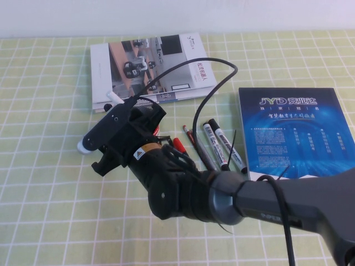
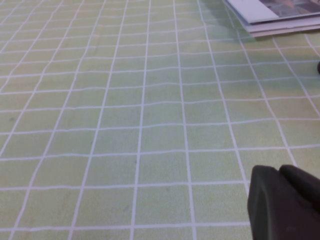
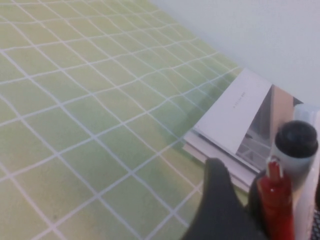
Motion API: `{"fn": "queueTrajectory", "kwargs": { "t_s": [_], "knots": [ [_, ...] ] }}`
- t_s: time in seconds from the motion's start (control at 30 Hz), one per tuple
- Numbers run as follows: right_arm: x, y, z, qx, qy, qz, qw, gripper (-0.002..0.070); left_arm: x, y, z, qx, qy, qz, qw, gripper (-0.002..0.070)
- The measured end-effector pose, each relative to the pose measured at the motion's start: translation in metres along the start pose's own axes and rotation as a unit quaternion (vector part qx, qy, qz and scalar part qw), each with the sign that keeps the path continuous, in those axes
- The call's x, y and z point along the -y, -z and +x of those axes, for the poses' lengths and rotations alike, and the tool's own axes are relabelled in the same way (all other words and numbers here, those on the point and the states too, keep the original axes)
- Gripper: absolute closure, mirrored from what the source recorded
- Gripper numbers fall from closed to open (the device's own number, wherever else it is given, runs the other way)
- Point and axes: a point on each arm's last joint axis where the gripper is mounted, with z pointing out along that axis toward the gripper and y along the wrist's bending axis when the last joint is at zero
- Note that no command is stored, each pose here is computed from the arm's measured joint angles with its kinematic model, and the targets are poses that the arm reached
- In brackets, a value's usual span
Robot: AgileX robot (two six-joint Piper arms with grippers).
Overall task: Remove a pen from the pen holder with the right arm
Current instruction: 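Take a marker out of the pen holder and lay it on the table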
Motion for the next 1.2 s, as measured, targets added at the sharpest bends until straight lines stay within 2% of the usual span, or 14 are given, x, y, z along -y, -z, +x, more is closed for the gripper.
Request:
{"fn": "queueTrajectory", "kwargs": {
  "t_s": [0.23,0.5,0.83,1.1,1.2],
  "knots": [
    [-0.001,-0.006,0.003,-0.01,0.011,0.008,1.0,0.0329,0.0,0.0,0.0,0.0,0.0,0.0,1.0,0.068],
    [0.003,-0.008,0.009,-0.014,0.009,0.023,1.0,0.0381,0.0,0.0,0.0,0.0,0.0,0.0,1.0,0.068],
    [0.003,-0.008,0.009,-0.014,0.008,0.025,1.0,0.0531,0.0,0.0,0.0,0.0,0.0,0.0,1.0,0.068],
    [0.005,-0.008,0.008,-0.009,0.008,0.032,0.999,0.0568,0.0,0.0,0.0,0.0,0.0,0.0,1.0,0.068],
    [0.005,-0.008,0.008,-0.009,0.008,0.032,0.999,0.065,0.0,0.0,0.0,0.0,0.0,0.0,1.0,0.068]
  ]
}}
